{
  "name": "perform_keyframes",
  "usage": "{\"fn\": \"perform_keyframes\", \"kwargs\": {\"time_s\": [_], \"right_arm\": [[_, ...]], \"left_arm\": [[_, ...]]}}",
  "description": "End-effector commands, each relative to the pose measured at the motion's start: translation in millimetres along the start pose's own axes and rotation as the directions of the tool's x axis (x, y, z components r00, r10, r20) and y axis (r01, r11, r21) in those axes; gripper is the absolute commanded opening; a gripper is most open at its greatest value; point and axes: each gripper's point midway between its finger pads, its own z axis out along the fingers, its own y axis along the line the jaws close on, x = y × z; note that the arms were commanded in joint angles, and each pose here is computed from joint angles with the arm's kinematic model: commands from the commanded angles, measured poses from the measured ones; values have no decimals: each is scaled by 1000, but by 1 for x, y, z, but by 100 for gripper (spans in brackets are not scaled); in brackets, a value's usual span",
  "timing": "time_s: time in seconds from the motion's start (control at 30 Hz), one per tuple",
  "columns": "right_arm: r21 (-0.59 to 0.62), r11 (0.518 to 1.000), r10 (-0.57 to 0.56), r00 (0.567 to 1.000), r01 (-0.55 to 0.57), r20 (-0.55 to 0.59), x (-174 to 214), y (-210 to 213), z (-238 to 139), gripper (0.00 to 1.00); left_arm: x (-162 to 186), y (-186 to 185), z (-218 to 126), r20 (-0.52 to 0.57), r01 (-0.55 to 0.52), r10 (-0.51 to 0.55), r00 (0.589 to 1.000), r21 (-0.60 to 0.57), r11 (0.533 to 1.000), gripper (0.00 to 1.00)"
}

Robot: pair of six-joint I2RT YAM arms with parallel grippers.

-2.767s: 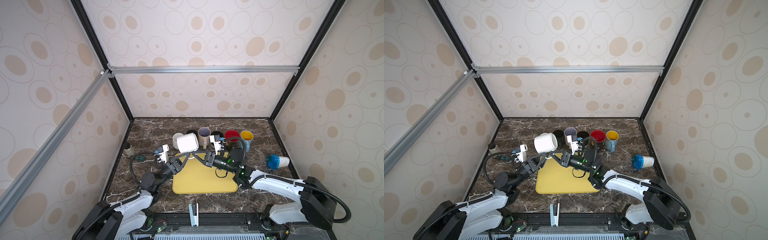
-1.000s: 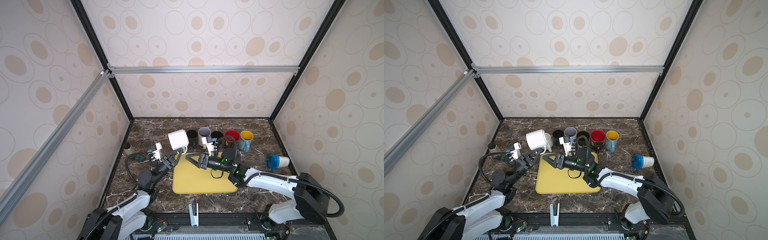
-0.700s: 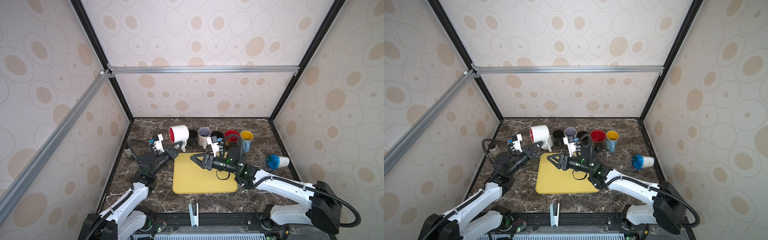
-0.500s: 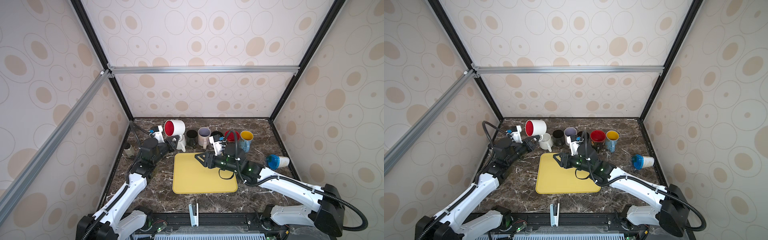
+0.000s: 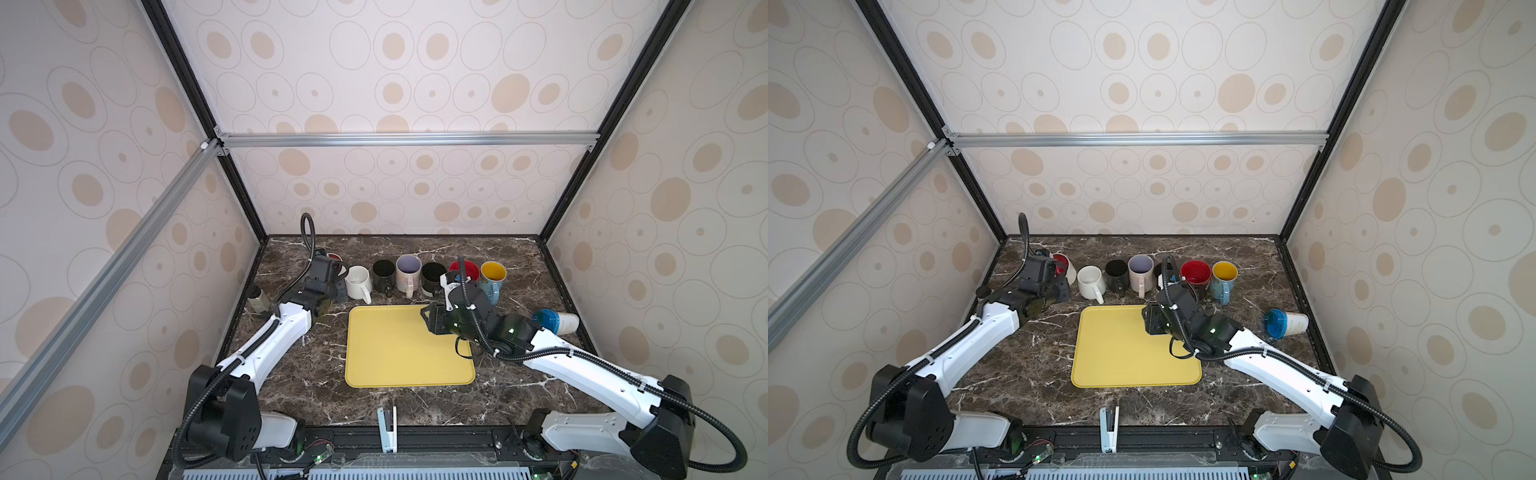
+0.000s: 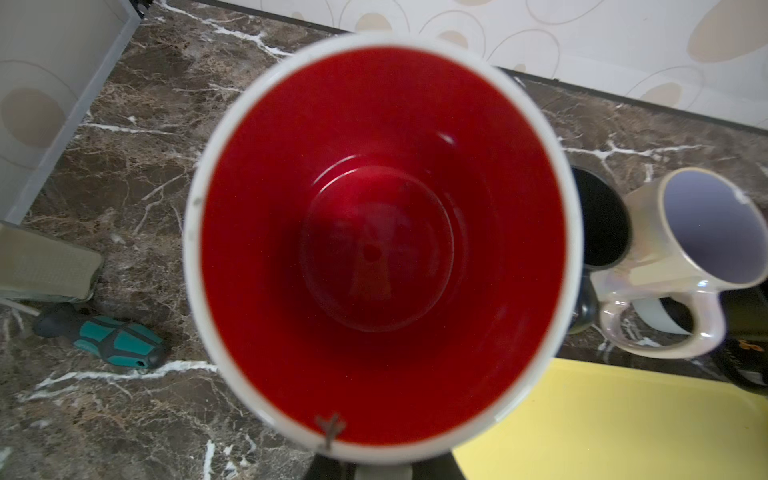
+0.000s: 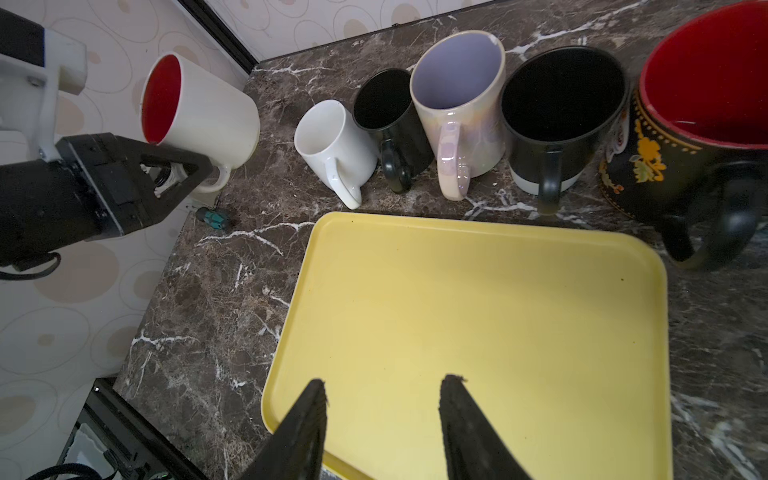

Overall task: Turn the mug right side up
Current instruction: 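Carry the mug beyond the tray with the left gripper while the right withdraws, then lower the red-lined white mug upright beside the white mug with the left gripper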

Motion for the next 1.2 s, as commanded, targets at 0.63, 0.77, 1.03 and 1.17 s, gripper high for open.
{"fn": "perform_keyframes", "kwargs": {"time_s": [0.63, 0.77, 1.03, 1.17], "right_arm": [[60, 998, 17, 999, -15, -31, 2, -26, -5, 47], [61, 998, -1, 999, 4, -50, -2, -23, -1, 47], [67, 998, 2, 996, 4, -87, 3, -23, 9, 47], [73, 997, 0, 995, 7, -98, 3, -25, 11, 47]], "left_arm": [[-26, 7, 52, 16, -34, 36, 999, -83, 996, 0], [-18, 9, 60, 3, -31, 32, 999, -79, 996, 0], [1, 11, 78, -39, -51, 48, 998, -76, 996, 0], [9, 10, 87, -55, -45, 41, 998, -66, 997, 0]]}}
